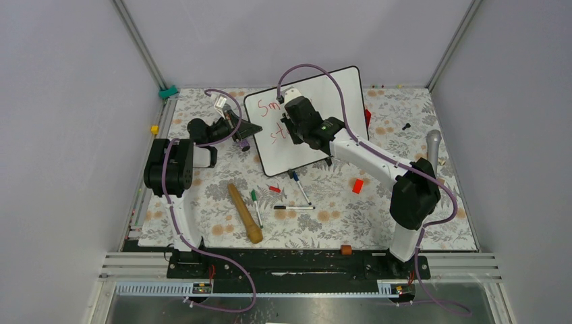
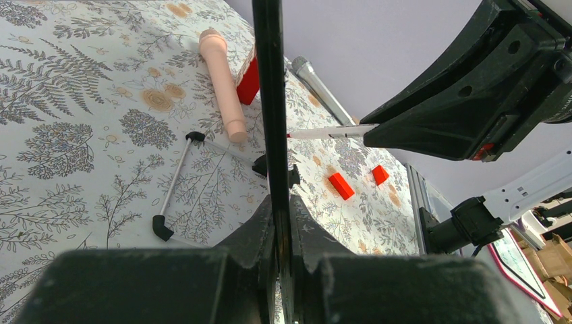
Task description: Write a sentence on the whiteboard
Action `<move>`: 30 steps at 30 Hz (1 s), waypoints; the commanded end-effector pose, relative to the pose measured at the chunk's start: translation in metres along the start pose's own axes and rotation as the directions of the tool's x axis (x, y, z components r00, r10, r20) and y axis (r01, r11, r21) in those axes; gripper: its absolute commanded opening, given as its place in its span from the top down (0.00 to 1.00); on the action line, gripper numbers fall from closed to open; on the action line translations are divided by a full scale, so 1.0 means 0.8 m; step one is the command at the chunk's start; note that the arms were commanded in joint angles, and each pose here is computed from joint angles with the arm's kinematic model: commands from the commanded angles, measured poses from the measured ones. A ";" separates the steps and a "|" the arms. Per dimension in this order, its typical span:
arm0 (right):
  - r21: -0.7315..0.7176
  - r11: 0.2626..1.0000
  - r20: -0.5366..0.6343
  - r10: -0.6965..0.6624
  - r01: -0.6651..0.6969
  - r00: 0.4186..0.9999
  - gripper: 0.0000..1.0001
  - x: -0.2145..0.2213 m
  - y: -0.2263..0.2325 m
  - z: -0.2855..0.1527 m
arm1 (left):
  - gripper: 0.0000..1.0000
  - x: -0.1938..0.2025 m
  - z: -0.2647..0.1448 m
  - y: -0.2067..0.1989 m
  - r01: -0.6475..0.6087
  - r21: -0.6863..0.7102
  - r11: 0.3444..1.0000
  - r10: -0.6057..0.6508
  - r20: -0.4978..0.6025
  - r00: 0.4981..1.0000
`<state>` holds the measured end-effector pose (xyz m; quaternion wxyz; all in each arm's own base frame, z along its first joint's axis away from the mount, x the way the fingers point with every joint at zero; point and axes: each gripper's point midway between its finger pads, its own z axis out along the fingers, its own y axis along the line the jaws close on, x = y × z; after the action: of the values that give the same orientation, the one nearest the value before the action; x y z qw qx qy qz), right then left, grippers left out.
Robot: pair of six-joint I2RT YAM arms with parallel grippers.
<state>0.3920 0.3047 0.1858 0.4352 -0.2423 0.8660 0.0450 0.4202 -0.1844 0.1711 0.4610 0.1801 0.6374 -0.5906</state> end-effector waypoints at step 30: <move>0.070 0.997 -0.057 -0.023 0.027 0.998 1.00 0.023 -0.025 -0.001 | 1.00 0.010 0.002 -0.023 -0.194 0.120 0.974 0.202 -0.054 0.978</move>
<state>0.3848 0.2924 0.1720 0.4124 -0.2478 0.8764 0.0212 0.4202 -0.1844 0.1709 0.4606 0.1797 0.6377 -0.5907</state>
